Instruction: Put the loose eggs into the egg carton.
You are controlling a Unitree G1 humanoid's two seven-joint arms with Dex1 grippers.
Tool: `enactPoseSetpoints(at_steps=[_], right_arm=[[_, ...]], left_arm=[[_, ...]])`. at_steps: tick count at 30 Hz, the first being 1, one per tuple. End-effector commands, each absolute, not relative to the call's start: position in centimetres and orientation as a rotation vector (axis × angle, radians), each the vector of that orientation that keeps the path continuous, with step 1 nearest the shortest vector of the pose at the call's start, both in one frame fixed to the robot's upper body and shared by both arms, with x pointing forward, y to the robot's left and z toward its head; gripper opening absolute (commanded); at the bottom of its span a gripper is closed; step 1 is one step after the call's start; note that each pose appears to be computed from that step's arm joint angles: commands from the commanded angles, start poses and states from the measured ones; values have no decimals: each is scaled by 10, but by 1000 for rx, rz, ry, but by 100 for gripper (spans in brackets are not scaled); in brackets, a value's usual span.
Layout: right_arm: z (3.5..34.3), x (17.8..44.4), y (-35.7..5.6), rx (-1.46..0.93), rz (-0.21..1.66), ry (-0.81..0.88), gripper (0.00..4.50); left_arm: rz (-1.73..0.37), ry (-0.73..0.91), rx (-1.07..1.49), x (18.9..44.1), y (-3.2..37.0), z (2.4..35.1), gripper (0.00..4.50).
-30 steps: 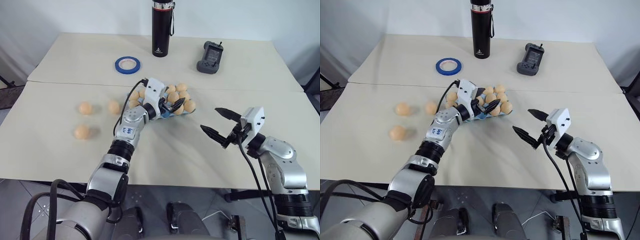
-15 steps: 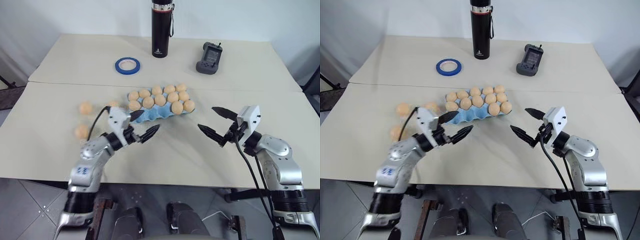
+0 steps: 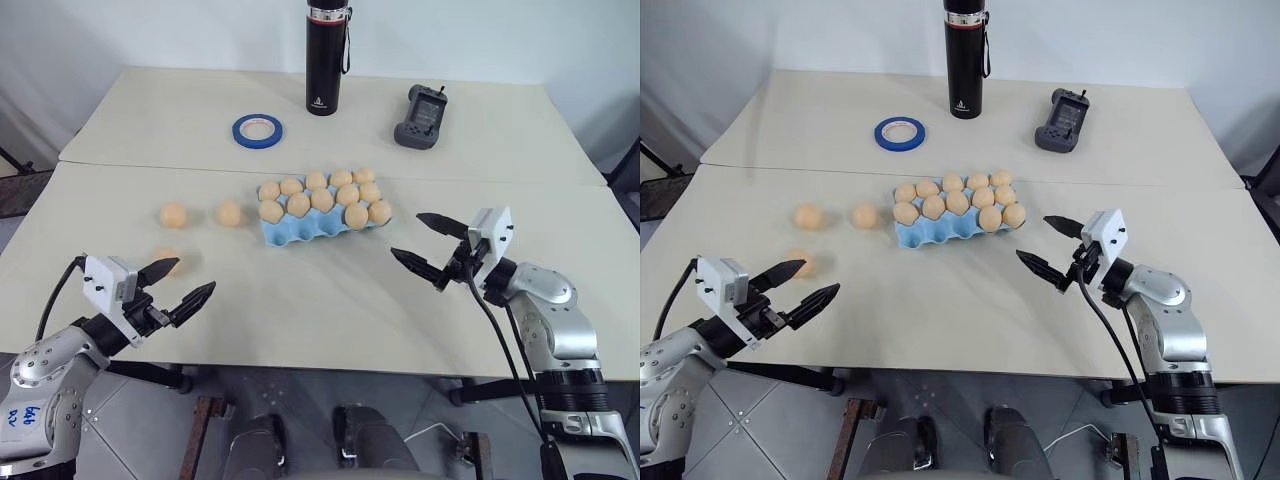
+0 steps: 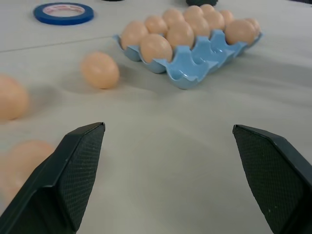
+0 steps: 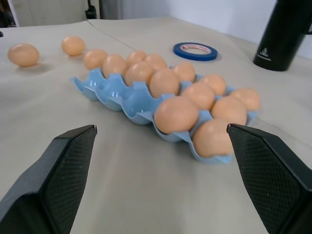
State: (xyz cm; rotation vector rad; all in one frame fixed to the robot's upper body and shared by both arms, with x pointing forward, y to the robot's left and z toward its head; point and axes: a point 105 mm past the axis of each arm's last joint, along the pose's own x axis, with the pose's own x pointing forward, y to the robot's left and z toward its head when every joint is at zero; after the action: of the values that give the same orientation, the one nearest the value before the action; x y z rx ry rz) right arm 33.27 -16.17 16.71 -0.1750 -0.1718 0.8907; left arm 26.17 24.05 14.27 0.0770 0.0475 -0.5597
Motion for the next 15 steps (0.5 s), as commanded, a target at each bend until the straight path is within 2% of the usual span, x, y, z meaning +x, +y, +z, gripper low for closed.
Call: enactPoseSetpoints(at_steps=[1,6,9,15], right_arm=[[176,335,-160,-189,901,-204,450],[176,337,-159,-192,906,-204,450],[177,340,-158,-194,908,-204,450],[179,341,-158,-202,906,-205,450]], left_arm=[[-520,-47,137,270,239,164,447],[-381,-91,123,305,237,177,447],[-302,-48,62,334,231,181,447],[-281,36,74,368,222,179,447]])
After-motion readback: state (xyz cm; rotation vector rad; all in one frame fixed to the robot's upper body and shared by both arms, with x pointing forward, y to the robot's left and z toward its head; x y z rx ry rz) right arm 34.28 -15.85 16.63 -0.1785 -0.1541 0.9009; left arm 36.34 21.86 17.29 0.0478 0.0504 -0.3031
